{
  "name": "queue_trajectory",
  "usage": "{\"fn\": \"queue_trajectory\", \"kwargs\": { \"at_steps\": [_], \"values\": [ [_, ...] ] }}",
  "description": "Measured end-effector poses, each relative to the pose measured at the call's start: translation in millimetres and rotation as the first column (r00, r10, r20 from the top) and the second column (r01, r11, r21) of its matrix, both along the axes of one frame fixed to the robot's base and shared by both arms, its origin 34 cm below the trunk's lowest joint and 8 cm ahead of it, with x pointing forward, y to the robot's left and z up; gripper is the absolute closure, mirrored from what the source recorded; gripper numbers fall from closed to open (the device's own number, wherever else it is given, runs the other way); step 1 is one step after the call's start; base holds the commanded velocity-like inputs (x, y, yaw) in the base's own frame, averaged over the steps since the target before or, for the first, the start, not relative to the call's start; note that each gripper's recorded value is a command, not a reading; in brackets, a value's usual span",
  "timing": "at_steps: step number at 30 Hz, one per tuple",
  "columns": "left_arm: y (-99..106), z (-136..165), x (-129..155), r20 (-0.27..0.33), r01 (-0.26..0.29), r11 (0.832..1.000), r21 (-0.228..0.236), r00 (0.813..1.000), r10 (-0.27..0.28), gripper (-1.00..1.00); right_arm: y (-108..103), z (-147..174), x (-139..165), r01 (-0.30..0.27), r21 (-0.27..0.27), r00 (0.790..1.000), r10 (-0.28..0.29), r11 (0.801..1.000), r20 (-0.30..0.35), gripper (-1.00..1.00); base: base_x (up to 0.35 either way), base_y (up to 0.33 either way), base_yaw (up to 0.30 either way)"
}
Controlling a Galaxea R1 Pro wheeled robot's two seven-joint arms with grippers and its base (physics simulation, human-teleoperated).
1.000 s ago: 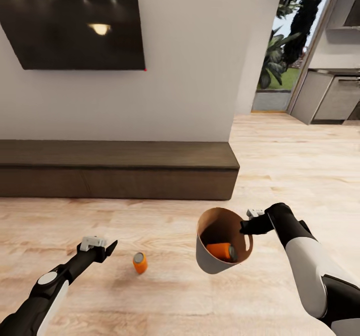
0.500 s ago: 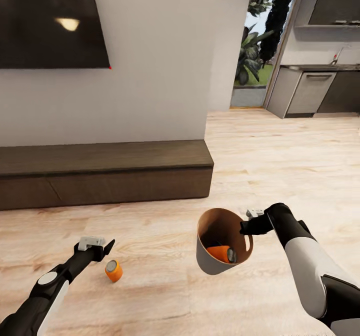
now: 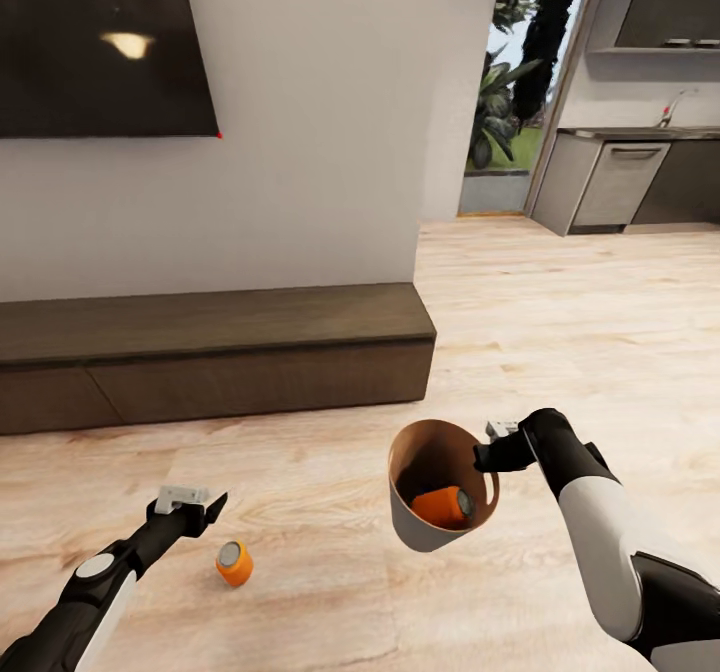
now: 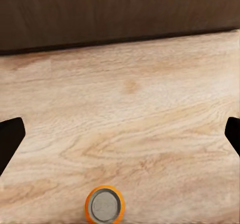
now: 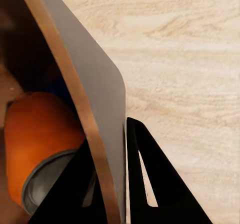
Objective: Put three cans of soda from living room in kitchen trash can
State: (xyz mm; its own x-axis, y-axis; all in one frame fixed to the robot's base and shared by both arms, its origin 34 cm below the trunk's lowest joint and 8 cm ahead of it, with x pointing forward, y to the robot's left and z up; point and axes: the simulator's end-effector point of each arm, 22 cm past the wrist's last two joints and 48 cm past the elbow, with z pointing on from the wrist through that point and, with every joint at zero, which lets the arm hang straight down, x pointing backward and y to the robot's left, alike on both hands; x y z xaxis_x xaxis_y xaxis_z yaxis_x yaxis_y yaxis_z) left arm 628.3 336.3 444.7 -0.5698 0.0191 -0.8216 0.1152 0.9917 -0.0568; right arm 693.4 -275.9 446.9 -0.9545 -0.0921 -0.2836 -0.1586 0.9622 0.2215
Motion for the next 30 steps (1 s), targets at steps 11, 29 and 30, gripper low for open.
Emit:
{"fn": "queue_trajectory", "kwargs": {
  "at_steps": [11,29,30],
  "values": [
    [1,-24,-15,-0.062,-0.017,1.0,-0.013,0.998,0.016,-1.0,0,0,1,-0.003,-0.007,1.0,0.003,1.0,0.003,1.0,0.004,0.066,0.0],
    [-47,-76,-46,-0.166,-0.034,0.994,-0.102,0.986,0.016,-1.0,-10,5,3,0.019,-0.065,0.999,-0.021,0.998,-0.038,1.0,0.0,0.001,0.0],
    [-47,-75,-45,-0.159,-0.033,0.994,-0.102,0.987,0.016,-1.0,-4,6,4,-0.009,-0.087,0.999,0.005,0.996,-0.042,1.0,0.0,0.0,0.0]
  ]
}}
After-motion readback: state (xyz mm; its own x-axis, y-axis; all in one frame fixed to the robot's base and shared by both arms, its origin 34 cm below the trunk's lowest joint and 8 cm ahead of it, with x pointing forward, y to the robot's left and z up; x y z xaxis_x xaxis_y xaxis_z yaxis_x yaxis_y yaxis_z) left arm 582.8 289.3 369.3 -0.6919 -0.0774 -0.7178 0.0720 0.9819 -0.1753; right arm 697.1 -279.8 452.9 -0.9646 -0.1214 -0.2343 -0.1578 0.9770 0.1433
